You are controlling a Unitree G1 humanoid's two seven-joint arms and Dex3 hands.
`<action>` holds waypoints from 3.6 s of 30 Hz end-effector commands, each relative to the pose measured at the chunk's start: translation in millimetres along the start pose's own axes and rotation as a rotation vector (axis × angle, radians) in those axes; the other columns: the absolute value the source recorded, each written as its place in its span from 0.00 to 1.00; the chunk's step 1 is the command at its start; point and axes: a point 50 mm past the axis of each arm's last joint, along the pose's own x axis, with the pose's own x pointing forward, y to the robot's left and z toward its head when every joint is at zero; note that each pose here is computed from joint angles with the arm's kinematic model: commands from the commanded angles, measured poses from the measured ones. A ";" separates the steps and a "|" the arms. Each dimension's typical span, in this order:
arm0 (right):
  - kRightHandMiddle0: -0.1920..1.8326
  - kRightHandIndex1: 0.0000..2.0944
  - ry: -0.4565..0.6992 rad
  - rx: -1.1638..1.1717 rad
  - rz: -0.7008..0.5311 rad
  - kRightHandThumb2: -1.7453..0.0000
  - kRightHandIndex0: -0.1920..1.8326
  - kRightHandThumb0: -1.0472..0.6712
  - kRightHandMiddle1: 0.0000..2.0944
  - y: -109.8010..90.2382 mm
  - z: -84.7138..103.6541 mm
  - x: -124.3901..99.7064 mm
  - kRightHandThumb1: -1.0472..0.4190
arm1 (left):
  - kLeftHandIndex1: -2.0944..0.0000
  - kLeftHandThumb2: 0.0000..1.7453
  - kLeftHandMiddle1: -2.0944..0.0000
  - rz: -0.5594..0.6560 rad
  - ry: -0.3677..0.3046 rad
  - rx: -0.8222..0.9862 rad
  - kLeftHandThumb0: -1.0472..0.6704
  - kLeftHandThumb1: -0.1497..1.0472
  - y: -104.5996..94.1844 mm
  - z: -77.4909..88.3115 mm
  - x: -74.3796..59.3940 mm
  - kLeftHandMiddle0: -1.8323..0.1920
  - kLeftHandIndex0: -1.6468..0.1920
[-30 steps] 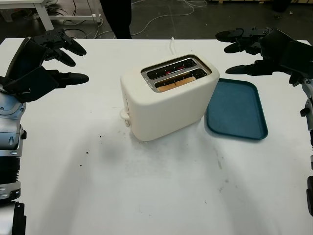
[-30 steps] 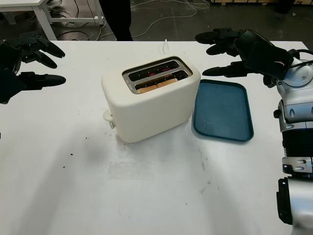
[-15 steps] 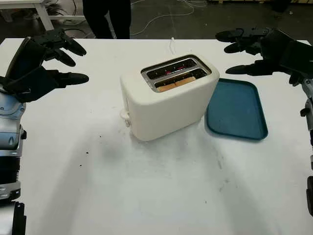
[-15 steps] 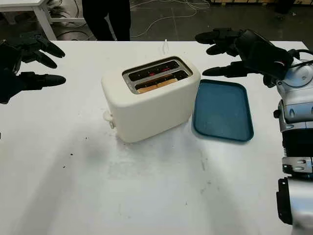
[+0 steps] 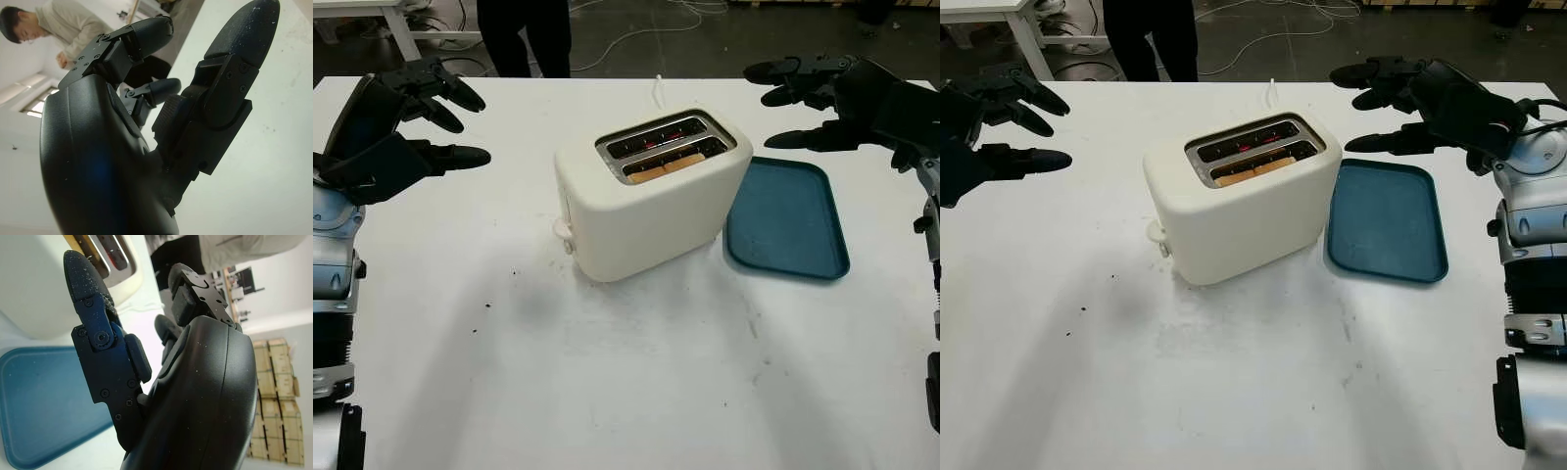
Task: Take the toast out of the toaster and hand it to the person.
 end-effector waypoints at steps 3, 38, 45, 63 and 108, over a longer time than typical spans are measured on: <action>0.26 0.39 -0.019 -0.008 -0.005 1.00 0.09 0.16 0.05 -1.6 4.5 1.0 0.17 | 0.47 0.00 0.39 0.007 -0.009 -0.009 0.00 0.73 0.9 2.9 -0.2 0.67 0.62; 0.25 0.39 -0.020 0.002 -0.005 1.00 0.09 0.15 0.08 -1.5 3.7 1.5 0.17 | 0.47 0.00 0.39 0.006 -0.014 -0.013 0.00 0.72 0.4 2.5 -0.6 0.67 0.62; 0.25 0.39 -0.016 -0.008 -0.003 1.00 0.09 0.16 0.09 -1.8 4.4 1.2 0.17 | 0.47 0.00 0.39 0.009 -0.008 -0.013 0.00 0.73 0.4 1.7 -0.8 0.67 0.62; 0.24 0.39 -0.017 0.000 -0.006 1.00 0.09 0.16 0.10 -2.0 4.8 1.6 0.17 | 0.48 0.00 0.40 0.007 -0.017 -0.015 0.00 0.74 1.5 1.3 0.0 0.67 0.62; 0.20 0.39 -0.010 0.006 -0.002 1.00 0.09 0.17 0.17 -1.8 4.8 2.0 0.18 | 0.48 0.00 0.40 0.010 -0.014 -0.025 0.00 0.73 1.1 1.9 0.5 0.67 0.62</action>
